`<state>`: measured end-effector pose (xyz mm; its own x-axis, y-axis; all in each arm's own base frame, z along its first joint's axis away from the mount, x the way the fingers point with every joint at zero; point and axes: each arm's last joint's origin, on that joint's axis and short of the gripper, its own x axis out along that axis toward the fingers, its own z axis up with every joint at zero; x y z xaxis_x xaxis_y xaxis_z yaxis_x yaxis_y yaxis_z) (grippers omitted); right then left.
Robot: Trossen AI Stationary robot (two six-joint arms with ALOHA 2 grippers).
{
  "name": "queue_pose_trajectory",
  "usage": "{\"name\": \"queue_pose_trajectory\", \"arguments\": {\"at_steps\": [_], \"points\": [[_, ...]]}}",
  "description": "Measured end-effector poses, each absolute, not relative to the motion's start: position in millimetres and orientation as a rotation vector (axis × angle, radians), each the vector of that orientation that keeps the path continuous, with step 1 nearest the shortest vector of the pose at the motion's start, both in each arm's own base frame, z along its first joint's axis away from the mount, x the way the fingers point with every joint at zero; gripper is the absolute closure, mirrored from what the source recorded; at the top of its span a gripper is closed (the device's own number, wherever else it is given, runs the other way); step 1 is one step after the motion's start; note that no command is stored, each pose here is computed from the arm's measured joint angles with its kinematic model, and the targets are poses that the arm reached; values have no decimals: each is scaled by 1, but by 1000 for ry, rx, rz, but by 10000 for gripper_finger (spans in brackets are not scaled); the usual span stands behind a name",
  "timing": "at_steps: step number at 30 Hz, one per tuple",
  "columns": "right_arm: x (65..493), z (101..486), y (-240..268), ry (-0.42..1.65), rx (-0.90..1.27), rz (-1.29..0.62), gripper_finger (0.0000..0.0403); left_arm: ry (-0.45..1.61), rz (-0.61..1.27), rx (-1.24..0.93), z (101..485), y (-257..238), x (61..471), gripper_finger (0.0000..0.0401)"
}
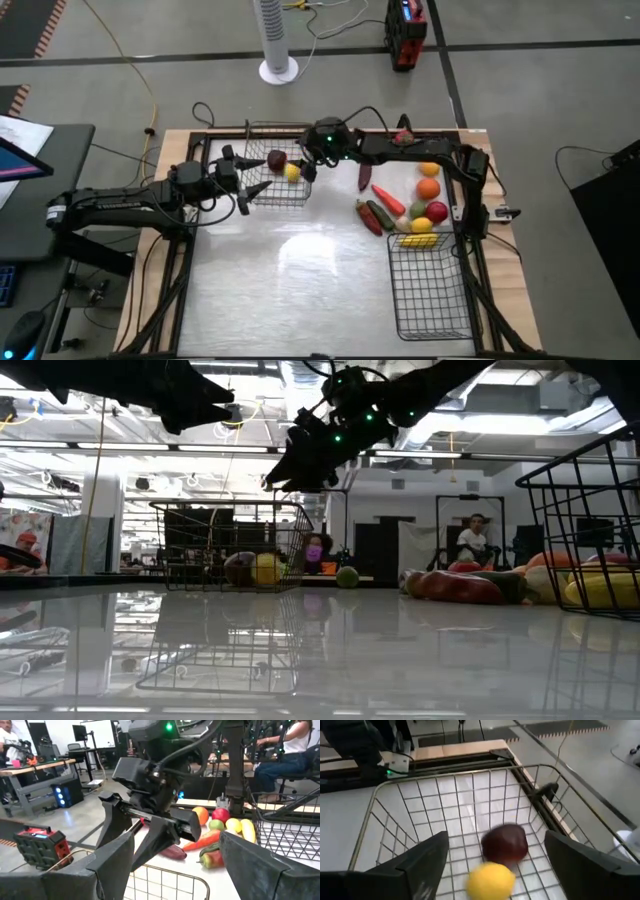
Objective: Sort produce into baskets
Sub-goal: Put the top green citrus into the wire basket
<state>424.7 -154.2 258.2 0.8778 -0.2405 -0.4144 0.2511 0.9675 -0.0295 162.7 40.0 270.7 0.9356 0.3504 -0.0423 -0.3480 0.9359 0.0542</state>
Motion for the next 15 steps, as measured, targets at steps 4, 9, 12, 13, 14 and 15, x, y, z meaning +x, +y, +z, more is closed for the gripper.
{"name": "queue_pose_trajectory", "arguments": {"at_steps": [4, 9, 12, 13, 14, 15], "points": [[415, 259, -173, 489, 42, -410, 25, 58, 357, 46, 270, 40, 163, 122], [396, 242, -210, 581, 140, -584, 34, 78, 352, 45, 268, 40, 163, 122], [388, 235, -222, 596, 189, -627, 42, 85, 352, 45, 268, 40, 163, 122], [387, 233, -224, 583, 195, -642, 45, 85, 352, 45, 268, 40, 163, 122], [385, 232, -226, 573, 198, -656, 47, 85, 352, 45, 268, 40, 163, 122], [384, 231, -228, 568, 203, -669, 50, 86, 352, 45, 267, 40, 163, 122]]}}
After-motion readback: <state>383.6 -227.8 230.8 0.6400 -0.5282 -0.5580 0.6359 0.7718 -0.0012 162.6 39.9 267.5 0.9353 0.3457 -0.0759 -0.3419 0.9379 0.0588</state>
